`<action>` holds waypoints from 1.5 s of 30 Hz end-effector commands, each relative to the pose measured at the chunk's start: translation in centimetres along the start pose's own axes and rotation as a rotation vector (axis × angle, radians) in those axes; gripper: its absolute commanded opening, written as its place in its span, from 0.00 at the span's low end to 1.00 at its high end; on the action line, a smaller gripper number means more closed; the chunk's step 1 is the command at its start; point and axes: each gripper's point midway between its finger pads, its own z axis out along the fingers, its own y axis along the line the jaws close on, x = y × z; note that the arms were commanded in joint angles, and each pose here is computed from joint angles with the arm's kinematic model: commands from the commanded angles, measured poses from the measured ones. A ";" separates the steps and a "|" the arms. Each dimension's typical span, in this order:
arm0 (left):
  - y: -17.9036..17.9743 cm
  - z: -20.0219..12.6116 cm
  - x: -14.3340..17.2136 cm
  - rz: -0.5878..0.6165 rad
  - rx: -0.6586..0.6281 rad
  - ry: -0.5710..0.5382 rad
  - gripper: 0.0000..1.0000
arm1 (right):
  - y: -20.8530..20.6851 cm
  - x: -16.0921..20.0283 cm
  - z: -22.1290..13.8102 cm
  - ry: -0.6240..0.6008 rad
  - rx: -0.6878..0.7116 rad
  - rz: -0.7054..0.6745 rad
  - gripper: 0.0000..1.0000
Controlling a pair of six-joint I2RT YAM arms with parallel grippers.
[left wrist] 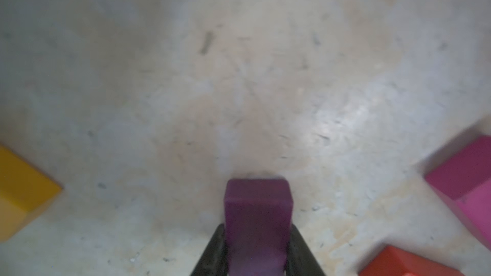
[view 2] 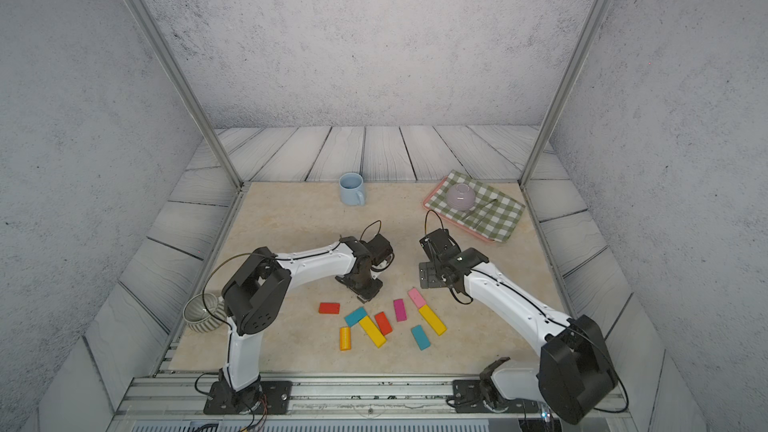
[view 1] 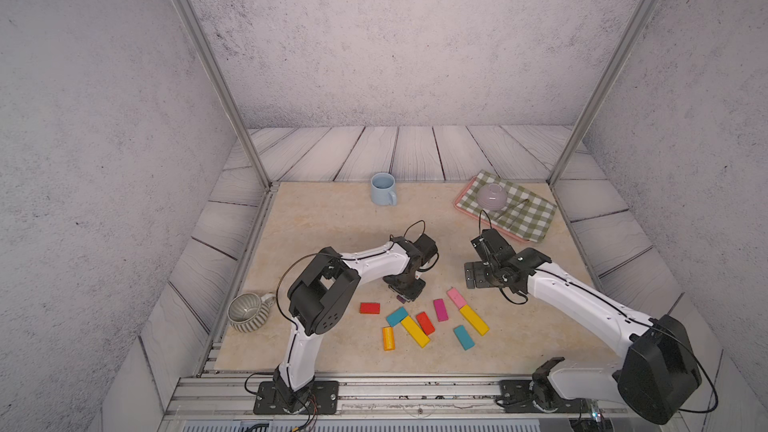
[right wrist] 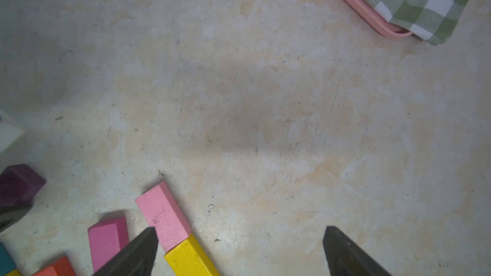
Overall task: Assemble the letter t with building blocks
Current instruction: Pick up the building block from the center of the board, then assemble the building block at the center of the board.
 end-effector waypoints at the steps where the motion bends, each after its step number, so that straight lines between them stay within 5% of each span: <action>1: 4.0 -2.8 0.0 -0.275 0.014 -0.060 0.33 | -0.5 0.1 -0.1 0.002 0.022 0.011 0.99; 5: 7.1 -4.5 0.5 -0.479 0.078 -0.114 0.31 | -0.4 0.0 0.0 0.002 0.023 0.008 0.99; 9: 8.2 -4.7 1.0 -0.552 0.102 -0.095 0.30 | -0.1 0.1 0.3 0.011 0.014 0.013 0.99; 31: 7.9 -1.0 1.9 -0.610 0.026 0.045 0.17 | 0.3 0.0 0.8 0.038 0.013 0.015 0.99; 45: 8.2 0.3 1.0 -0.641 0.003 0.054 0.17 | 0.4 0.0 0.8 0.047 0.015 0.010 0.99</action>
